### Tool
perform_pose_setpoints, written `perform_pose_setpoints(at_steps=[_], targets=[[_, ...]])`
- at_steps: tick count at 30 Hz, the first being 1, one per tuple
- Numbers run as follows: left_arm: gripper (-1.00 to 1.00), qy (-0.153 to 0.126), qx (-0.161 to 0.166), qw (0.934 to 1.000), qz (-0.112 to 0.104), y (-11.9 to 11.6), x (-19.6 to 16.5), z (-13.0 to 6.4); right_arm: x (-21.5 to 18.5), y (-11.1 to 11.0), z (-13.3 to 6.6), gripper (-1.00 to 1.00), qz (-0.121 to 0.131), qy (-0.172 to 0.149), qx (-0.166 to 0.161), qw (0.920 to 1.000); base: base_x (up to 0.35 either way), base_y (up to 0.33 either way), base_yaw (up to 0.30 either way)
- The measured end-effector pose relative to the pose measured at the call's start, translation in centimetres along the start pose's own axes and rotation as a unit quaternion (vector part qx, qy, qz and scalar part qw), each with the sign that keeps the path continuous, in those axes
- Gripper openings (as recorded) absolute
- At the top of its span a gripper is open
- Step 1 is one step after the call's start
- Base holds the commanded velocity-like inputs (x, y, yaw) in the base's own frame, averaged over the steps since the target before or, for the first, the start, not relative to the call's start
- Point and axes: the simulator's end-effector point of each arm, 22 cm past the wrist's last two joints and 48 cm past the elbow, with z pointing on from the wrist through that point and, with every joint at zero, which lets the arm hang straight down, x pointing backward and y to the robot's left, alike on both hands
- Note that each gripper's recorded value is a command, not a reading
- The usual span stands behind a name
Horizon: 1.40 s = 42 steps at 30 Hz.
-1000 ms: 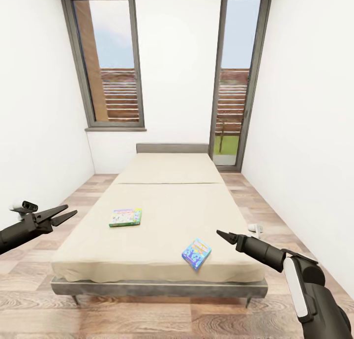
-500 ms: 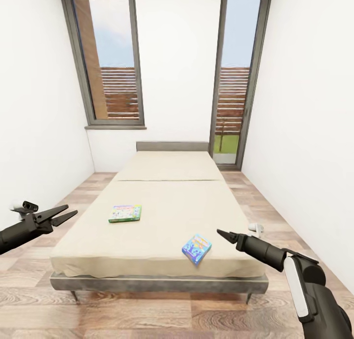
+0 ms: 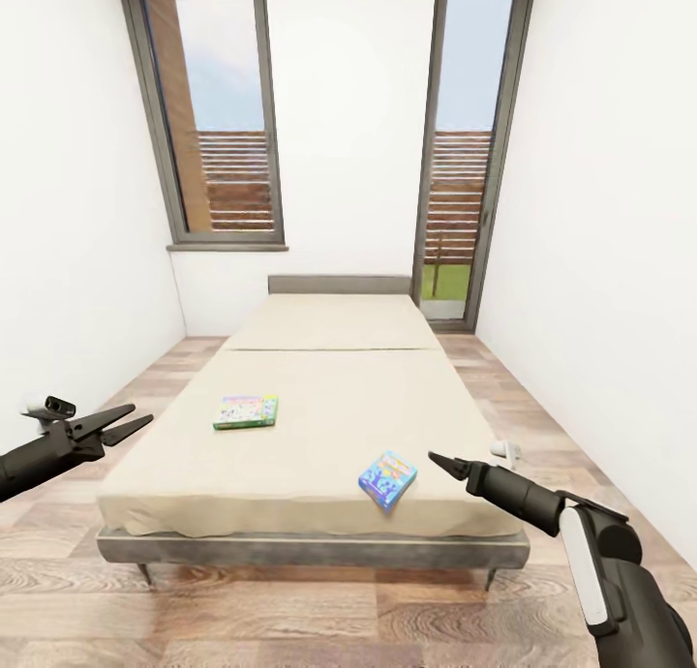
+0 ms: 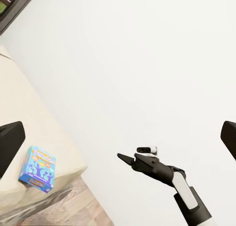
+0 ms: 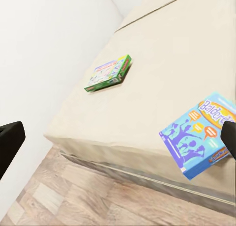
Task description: Put all the toys in the child's room - the three board games (two on the bed and one on the table), the two jigsaw puzzles on the table, and the tennis ball on the table - inside the toy box on the table in the child's room.
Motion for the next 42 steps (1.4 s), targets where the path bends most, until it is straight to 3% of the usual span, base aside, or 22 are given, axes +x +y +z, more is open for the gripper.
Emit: perform_pose_setpoints(at_steps=[7, 15, 18, 27, 36, 42], targets=[[1.0, 0.001, 0.001, 1.0, 0.0, 0.9, 1.3, -0.4, 1.8, -1.6, 0.6, 1.0, 0.017, -0.004, 0.02, 0.9996, 0.0, 0.0, 0.0], [1.0, 0.003, 0.001, 1.0, -0.001, 1.9, 2.9, -0.8, 4.3, -4.6, 1.8, 1.0, 0.035, -0.006, 0.095, 0.9948, 0.0, 0.0, 0.0], [1.0, 0.003, 0.001, 1.0, -0.002, 2.2, 3.5, -1.0, 5.2, -4.9, 2.2, 1.0, 0.04, -0.007, 0.108, 0.9933, 0.0, 0.0, 0.0], [1.0, 0.004, 0.004, 1.0, -0.001, 3.2, 5.2, -1.4, 7.2, -5.6, 2.6, 1.0, 0.053, -0.01, 0.109, 0.9926, 0.0, 0.0, 0.0], [1.0, 0.005, 0.005, 1.0, -0.001, 4.2, 6.9, -2.1, 8.5, -5.1, 3.0, 1.0, 0.093, -0.031, 0.07, 0.9928, 0.0, 0.0, 0.0], [1.0, 0.005, 0.006, 1.0, -0.001, 4.4, 7.2, -2.2, 10.8, -5.8, 3.8, 1.0, 0.135, -0.022, 0.057, 0.989, 0.0, 0.0, 0.0]])
